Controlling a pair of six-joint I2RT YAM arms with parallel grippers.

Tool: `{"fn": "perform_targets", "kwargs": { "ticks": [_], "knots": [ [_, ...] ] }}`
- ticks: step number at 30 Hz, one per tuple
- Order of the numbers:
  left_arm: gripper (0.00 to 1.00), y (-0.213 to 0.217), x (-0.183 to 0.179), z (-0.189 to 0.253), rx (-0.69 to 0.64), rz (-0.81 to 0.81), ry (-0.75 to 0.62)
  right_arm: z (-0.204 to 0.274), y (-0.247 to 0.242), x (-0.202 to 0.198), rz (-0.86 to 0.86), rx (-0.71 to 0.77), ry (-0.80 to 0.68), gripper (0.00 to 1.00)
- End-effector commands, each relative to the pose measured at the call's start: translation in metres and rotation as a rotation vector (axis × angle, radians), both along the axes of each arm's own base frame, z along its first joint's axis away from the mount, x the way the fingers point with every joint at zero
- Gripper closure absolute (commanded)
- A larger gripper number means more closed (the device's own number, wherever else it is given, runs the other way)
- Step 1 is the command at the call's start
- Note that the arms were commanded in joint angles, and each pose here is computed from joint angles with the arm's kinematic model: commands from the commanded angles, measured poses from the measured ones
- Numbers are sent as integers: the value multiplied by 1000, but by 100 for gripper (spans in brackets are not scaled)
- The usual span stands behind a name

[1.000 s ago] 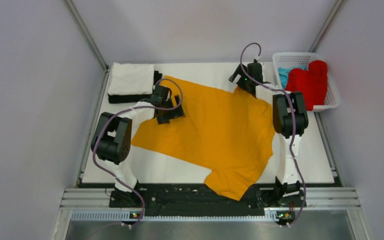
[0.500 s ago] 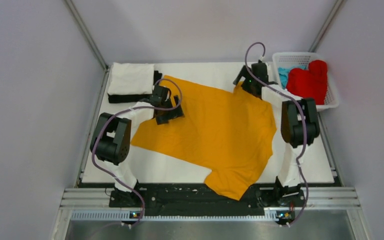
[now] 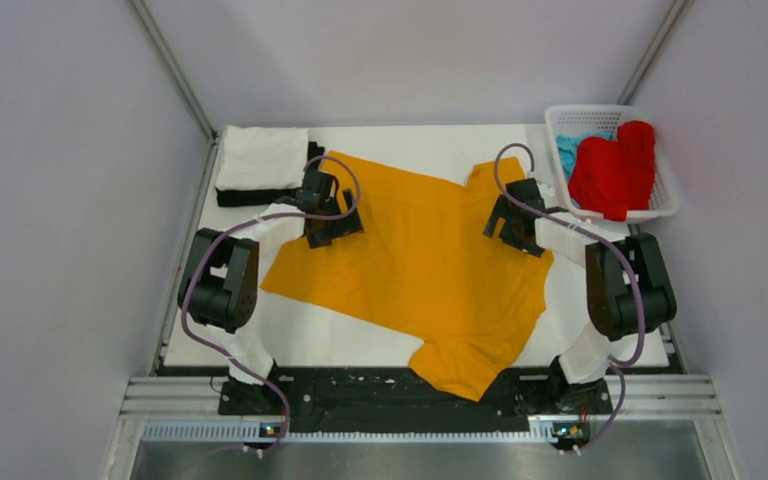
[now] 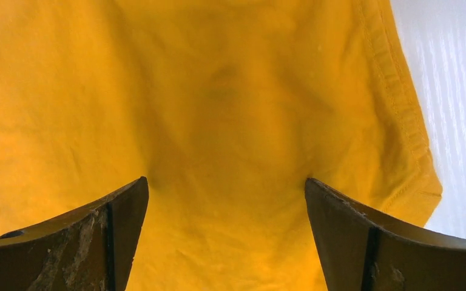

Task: Fold and stack the t-shirts
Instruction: Flatten out the tshirt

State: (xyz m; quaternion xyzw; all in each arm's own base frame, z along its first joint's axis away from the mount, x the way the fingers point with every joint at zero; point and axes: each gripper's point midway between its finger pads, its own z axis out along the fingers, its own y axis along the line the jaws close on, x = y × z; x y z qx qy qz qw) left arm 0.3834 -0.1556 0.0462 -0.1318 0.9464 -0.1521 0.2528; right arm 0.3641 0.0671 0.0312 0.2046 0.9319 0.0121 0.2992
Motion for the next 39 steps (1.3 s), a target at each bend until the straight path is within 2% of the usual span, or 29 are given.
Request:
{"fn": "perform_targets", "kwargs": {
  "ticks": [1, 11, 17, 21, 25, 28, 33, 35, 39],
  "knots": [
    [1, 9, 18, 15, -25, 29, -62, 0, -9, 22, -19, -78, -22, 1],
    [1, -5, 43, -2, -73, 39, -11, -38, -25, 87, -67, -45, 48, 2],
    [1, -10, 60, 0, -92, 62, -16, -24, -29, 136, -49, -80, 1, 2],
    [1, -11, 50, 33, -114, 42, -74, 9, -27, 137, -31, -75, -29, 1],
    [1, 7, 18, 67, -84, 81, -144, 57, -23, 104, -27, -96, -103, 1],
    [1, 40, -21, 69, -1, 175, -138, 85, -14, 66, -8, -110, -158, 1],
    [1, 96, -87, 37, 111, 370, -59, 75, 12, -19, 97, -95, -141, 1],
    [1, 107, -105, 25, 122, 410, -24, 62, 26, -51, 144, -53, -103, 1],
    [1, 120, -127, 12, 155, 459, 7, 43, 73, -112, 353, 37, -29, 1]
  ]
}}
